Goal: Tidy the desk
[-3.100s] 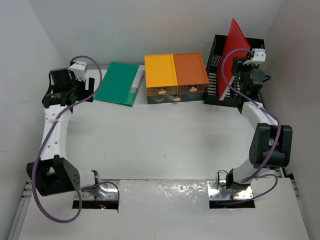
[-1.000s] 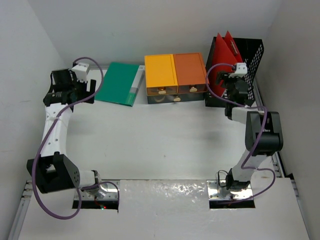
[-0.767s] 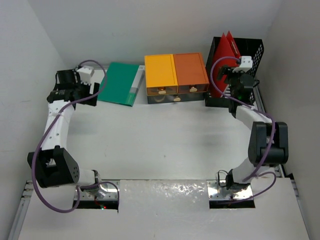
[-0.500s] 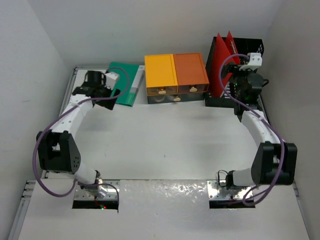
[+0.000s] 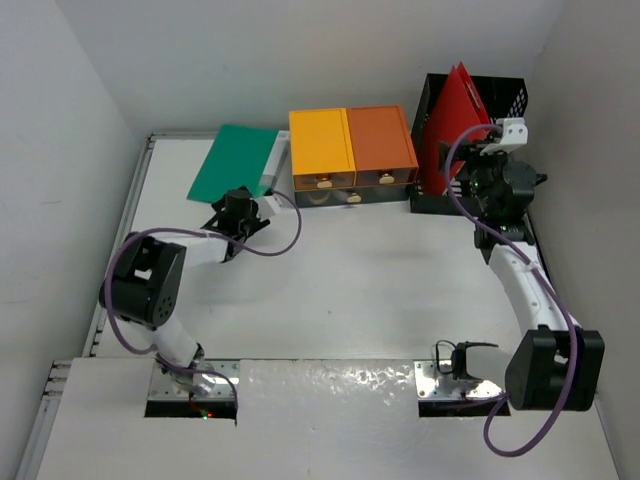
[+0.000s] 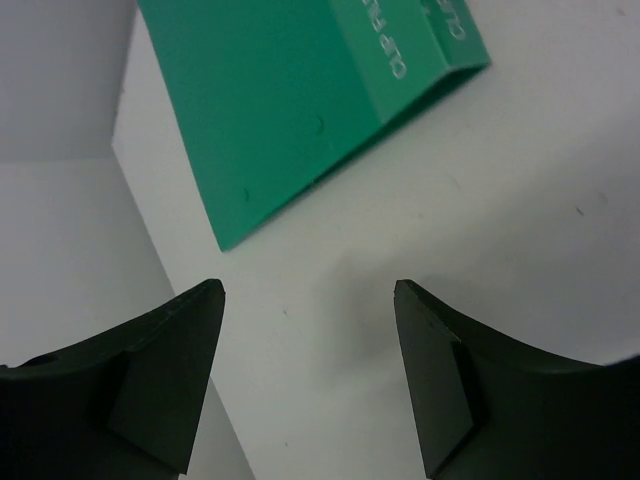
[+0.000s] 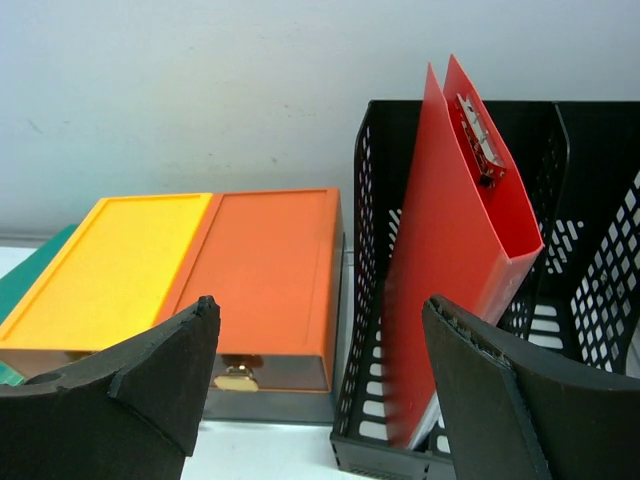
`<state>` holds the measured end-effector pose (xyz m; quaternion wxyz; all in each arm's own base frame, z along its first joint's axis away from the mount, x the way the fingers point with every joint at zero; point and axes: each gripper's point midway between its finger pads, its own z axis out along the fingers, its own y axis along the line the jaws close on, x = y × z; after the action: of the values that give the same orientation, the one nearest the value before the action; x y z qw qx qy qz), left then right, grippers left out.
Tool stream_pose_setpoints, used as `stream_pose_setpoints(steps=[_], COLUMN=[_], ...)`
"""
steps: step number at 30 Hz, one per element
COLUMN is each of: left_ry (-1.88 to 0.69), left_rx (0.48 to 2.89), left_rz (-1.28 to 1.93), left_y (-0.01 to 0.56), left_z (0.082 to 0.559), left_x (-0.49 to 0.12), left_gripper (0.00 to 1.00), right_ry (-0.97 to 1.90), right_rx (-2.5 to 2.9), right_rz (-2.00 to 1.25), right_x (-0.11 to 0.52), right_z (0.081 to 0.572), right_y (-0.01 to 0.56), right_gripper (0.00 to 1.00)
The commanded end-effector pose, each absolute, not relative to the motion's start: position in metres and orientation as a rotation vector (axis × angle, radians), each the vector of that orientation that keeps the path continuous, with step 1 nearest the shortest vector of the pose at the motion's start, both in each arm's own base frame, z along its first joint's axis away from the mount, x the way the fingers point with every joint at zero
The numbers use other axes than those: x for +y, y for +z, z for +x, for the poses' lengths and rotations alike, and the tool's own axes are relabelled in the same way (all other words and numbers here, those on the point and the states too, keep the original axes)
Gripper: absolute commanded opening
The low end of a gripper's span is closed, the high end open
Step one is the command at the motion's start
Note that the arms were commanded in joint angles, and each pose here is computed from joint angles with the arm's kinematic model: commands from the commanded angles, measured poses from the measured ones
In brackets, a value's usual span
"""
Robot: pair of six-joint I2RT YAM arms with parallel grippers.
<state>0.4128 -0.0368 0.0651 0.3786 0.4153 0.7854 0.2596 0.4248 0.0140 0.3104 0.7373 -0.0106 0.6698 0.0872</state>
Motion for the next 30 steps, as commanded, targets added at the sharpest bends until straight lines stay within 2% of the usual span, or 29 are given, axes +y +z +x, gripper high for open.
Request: stream_pose_setpoints(steps=[1,9,24,29,30], left_ry=[0.741,0.712,0.77,0.784,0.784], left_rx=[1.796,1.795,1.723,1.7,1.7], left_rz=[1.031,1.137,1.152,1.165,1.171], left_y=[0.093,0.057,0.031,0.027,0.024], left_z=[0.453,0.474,0.496,0.505,0.505], left_x=[-0.048,-0.062,-0.066,-0.067,-0.067], left_gripper=[0.66,0.66,0.63,0.52,0.44], right_ry=[0.19,0.121,0.089,0.081,0.075], right_rx=[1.397,1.359,1.324,1.323,1.325], right_rz=[-0.047,-0.043,-0.032,-0.042,-0.047], right_x=[0.018,0.009,0.004,0.004,0.004], right_z=[0.407,0.39,0.386,0.386,0.386], right_y=[0.339,0.35,0.353,0.354,0.352], right_gripper=[0.79,0.8,0.8,0.8,0.8])
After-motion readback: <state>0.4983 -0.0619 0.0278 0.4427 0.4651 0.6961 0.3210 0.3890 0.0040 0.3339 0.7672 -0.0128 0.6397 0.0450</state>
